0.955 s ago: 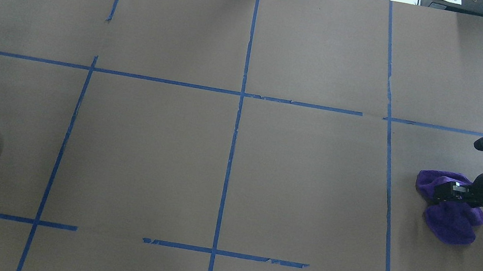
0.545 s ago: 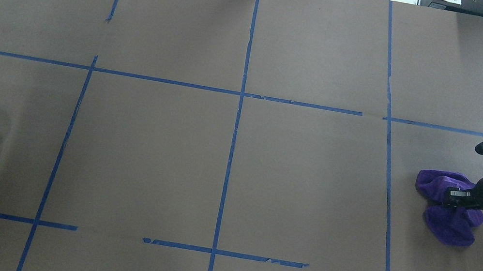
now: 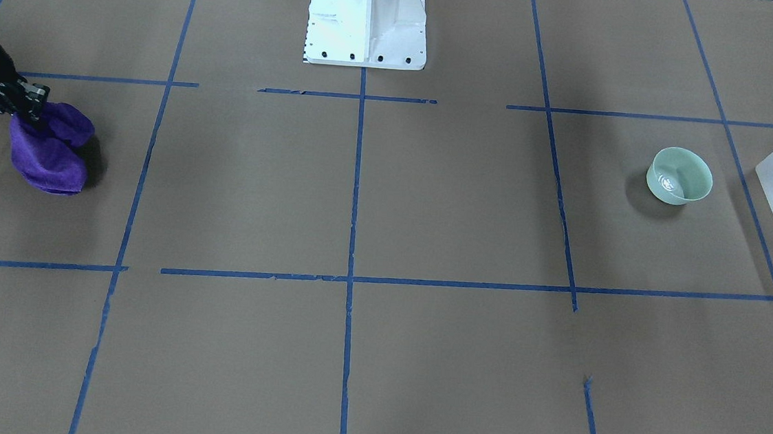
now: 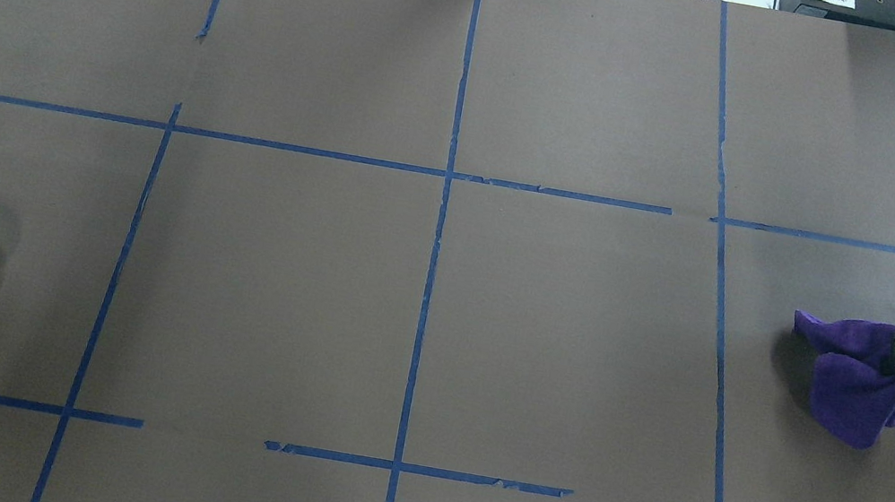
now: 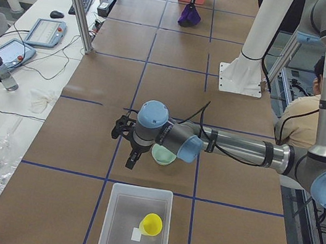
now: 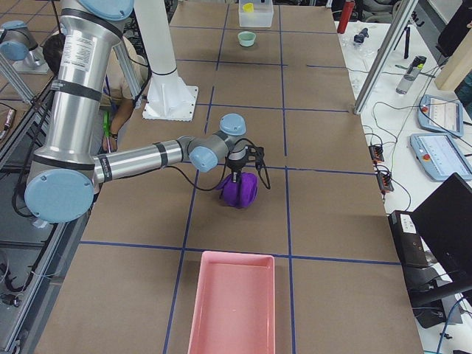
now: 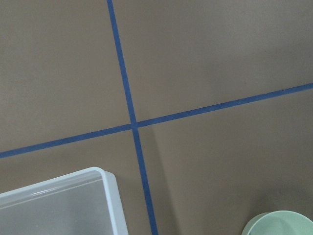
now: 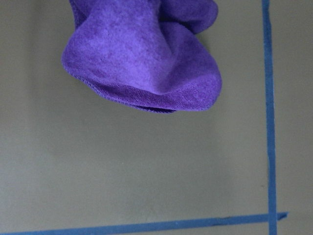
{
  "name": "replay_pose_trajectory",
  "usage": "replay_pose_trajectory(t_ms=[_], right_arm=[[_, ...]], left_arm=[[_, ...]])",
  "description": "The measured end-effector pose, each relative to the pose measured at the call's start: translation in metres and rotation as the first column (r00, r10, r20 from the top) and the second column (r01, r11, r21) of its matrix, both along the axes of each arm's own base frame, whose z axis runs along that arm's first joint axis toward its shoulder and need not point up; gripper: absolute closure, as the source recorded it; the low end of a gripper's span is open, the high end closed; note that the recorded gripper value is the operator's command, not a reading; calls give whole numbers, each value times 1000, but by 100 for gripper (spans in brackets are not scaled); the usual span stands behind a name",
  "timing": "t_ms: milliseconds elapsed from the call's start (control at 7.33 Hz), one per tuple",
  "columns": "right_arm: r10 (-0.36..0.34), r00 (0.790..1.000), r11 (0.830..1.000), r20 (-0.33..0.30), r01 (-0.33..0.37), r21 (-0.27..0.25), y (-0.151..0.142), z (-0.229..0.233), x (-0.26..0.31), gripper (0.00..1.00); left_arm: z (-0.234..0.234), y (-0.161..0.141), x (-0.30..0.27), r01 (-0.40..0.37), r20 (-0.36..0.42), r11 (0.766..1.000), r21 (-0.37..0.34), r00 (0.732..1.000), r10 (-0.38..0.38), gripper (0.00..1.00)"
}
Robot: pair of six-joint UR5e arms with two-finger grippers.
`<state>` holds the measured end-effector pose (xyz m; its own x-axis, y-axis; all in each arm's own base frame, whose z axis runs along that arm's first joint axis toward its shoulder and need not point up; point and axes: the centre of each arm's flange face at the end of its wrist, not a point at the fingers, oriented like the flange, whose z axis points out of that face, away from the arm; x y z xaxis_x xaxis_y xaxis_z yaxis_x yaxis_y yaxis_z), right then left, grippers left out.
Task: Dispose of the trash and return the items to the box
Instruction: 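Carry the cloth into the pink bin while left gripper reaches the green bowl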
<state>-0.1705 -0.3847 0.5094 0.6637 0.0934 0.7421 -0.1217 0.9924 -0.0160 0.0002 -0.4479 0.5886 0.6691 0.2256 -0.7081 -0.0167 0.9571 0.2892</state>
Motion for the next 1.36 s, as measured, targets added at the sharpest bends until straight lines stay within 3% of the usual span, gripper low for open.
replay_pose_trajectory(t_ms=[273, 409, 682, 955, 1364], right_arm=[[61, 994, 998, 96, -61, -2, -12, -19, 72, 100], [65, 994, 997, 88, -68, 26, -14, -27, 106, 100], [15, 1000, 996, -13, -13, 91, -12, -13, 195, 100], [-50, 992, 988, -118, 66, 138, -11, 36, 293, 100], [-181, 963, 970, -200, 208, 124, -30, 126, 365, 100]], left_arm=[[-9, 2, 36, -49, -14, 999, -8, 999, 49, 0], [-14, 3, 52, -46, -30, 999, -21, 999, 45, 0], [-23, 7, 89, -30, -63, 996, -88, 998, 25, 0], [-24, 13, 118, -15, -58, 989, -148, 998, 6, 0], [-16, 26, 143, -31, -41, 980, -199, 999, 23, 0]])
